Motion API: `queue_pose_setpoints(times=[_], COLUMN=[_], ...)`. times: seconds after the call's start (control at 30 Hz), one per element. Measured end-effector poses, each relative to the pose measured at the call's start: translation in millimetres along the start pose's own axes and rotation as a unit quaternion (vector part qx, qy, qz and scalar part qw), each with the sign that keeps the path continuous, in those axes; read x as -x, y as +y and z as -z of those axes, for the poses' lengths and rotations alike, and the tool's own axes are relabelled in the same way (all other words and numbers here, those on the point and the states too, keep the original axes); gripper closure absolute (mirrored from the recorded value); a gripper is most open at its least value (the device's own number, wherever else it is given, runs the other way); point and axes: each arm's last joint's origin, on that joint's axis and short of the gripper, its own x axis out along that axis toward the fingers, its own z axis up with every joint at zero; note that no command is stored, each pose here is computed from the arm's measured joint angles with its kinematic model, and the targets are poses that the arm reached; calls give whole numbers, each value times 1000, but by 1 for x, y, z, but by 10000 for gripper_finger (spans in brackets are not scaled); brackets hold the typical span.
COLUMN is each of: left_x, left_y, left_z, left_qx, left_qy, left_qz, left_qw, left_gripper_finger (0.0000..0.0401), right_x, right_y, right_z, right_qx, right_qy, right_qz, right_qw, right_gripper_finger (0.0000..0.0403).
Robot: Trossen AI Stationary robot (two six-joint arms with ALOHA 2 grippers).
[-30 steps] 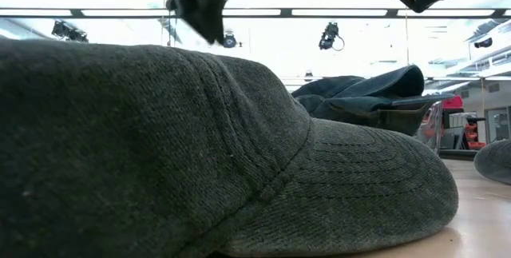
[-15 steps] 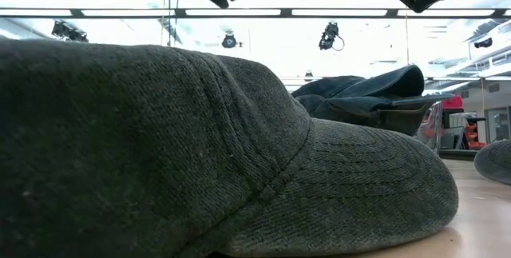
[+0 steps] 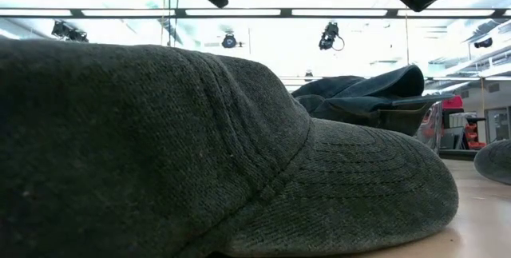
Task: Pick & Place hat
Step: Put the left black cap into the left transparent bin
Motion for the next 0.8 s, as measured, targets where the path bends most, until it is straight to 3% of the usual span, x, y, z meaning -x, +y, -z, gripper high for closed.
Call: queue_pose_setpoints(times=[0.2,0.37,0.57,0.67,0.8], left_x=[-23,-35,-37,-36,-38], left_y=[-15,-27,-34,-35,-41], left_z=[4,3,2,4,11], left_qx=[15,22,24,43,24], left_qy=[9,9,9,16,36], left_qz=[10,60,99,100,98], left_qw=[1000,998,995,994,994], left_gripper_finger=[222,222,222,222,222], right_x=[0,0,0,0,0], right_y=[0,0,0,0,0], right_z=[-1,-1,-1,-1,0], right_qx=[6,27,27,28,33], right_qy=[-4,-8,-7,-5,-2], right_qz=[-1,-2,-2,-1,0], right_qw=[1000,1000,1000,1000,999], right_gripper_finger=[224,224,224,224,224])
